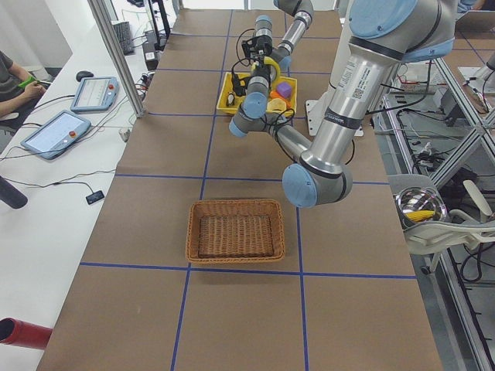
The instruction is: Move tape to another basket
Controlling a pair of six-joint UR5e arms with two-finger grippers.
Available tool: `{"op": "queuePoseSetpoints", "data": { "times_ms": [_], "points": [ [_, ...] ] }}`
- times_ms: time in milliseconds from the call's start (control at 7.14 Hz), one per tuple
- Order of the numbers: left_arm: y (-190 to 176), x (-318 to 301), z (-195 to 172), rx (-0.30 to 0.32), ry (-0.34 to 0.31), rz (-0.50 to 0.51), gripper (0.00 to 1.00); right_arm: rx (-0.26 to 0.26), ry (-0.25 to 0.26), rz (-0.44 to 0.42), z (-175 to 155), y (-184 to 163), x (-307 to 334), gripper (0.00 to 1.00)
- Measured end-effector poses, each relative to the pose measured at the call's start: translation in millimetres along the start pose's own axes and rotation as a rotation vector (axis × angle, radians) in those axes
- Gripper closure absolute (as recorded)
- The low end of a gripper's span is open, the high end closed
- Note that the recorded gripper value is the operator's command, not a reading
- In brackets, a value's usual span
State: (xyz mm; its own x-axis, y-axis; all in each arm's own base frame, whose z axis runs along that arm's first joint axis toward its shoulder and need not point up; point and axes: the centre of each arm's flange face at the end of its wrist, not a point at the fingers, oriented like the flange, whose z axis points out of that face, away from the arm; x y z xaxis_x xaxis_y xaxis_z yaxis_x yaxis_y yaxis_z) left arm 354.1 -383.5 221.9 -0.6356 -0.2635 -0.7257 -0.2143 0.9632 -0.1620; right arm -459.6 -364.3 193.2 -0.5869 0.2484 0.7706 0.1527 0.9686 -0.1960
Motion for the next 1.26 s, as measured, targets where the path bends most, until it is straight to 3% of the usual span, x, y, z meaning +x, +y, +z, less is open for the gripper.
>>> {"op": "queuePoseSetpoints", "data": {
  "times_ms": [420,700,980,1260],
  "points": [
    [5,9,-9,0.023,0.033,-0.041,1.00,0.026,-0.003,-0.006,-25,-3,0,0.00],
    [-1,2,-32,0.071,0.017,-0.045,1.00,0.087,0.023,-0.044,-68,-25,-4,0.00],
    [-35,15,-96,0.197,-0.040,0.003,1.00,0.161,0.118,-0.171,-140,-56,-1,0.00],
    [-78,37,-182,0.292,-0.235,0.038,1.00,0.243,0.275,-0.347,-223,-74,30,0.00]
  ]
}}
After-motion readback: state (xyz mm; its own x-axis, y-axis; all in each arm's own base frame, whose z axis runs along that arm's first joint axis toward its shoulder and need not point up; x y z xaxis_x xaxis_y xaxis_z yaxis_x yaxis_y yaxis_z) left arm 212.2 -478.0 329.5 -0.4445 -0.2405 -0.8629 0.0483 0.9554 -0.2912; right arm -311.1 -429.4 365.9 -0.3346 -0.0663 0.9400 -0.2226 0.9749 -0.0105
